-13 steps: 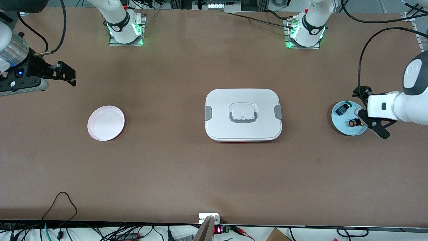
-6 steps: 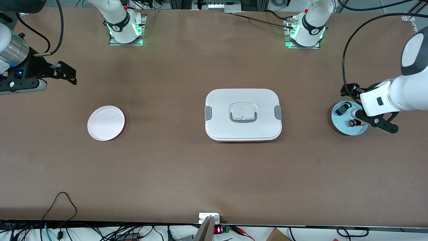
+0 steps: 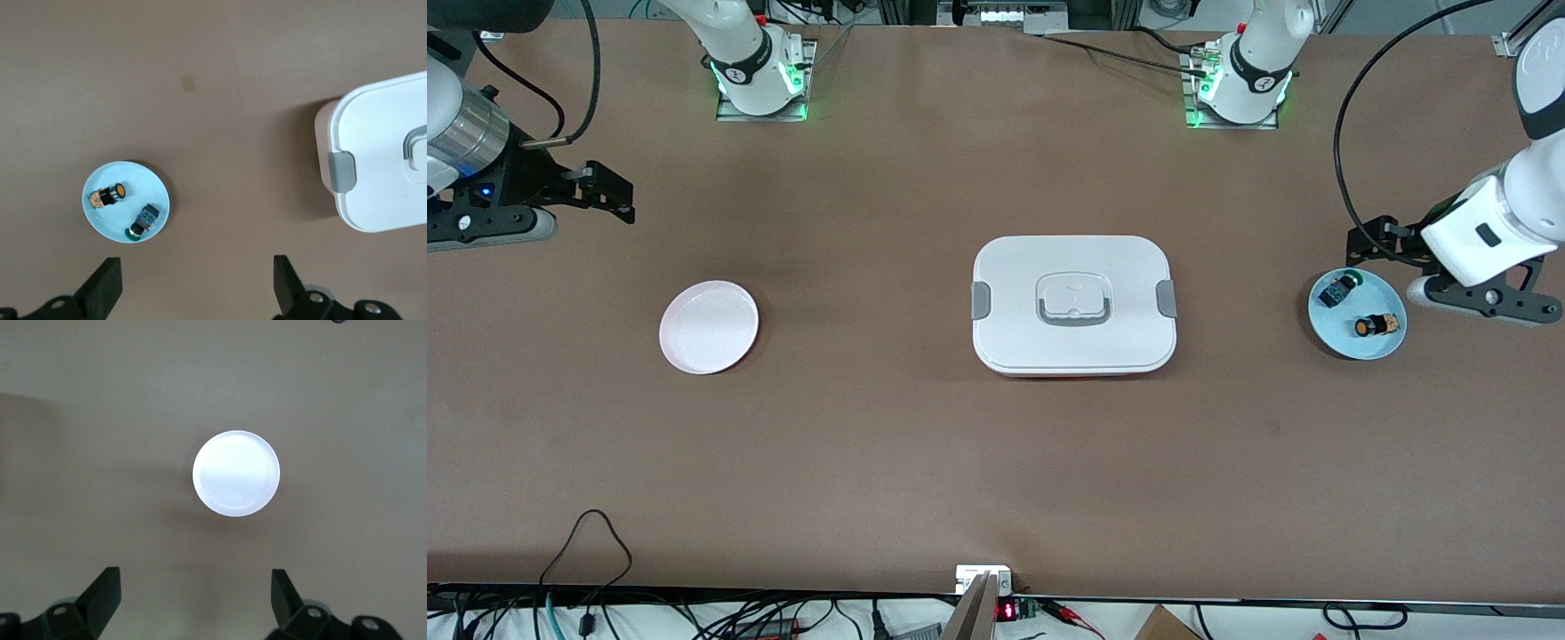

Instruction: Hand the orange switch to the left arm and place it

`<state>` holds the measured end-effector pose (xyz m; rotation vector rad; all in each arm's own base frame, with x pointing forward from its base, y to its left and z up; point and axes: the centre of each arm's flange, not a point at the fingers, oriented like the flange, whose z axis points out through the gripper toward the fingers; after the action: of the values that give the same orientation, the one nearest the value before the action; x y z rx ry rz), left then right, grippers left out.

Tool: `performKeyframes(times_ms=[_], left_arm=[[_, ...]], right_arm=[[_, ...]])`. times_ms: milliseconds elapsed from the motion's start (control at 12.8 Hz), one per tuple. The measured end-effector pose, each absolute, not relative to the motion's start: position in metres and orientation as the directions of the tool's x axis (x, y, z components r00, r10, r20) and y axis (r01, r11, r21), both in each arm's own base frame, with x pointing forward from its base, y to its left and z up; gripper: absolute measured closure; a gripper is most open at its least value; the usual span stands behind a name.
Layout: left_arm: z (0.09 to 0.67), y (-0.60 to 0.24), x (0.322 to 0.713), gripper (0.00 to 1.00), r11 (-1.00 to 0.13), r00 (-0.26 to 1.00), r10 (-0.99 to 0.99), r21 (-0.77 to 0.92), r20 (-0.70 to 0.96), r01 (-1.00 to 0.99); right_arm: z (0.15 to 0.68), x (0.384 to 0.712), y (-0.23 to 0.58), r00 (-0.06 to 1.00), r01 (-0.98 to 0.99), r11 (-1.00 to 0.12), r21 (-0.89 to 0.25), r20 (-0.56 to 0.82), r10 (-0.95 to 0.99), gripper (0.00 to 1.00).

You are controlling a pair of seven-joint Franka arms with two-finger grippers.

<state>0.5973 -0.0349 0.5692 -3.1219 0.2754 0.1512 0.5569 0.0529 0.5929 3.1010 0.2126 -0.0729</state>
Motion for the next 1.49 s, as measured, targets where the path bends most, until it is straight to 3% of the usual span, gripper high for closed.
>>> performKeyframes(times_ms=[469, 1486], left_arm=[[0.561, -0.013, 0.553, 0.00, -0.994, 0.994, -0.096, 0.053, -0.059, -0.093], [0.570, -0.034, 0.540, 0.00, -0.998, 0.996, -0.067, 0.018, -0.061, -0.066]], right_arm=[[0.594, 0.557, 0.053, 0.990, 0.138, -0.990, 0.029, -0.046, 0.136, 0.00], [0.596, 0.557, 0.054, 0.990, 0.138, -0.990, 0.029, -0.043, 0.137, 0.00]])
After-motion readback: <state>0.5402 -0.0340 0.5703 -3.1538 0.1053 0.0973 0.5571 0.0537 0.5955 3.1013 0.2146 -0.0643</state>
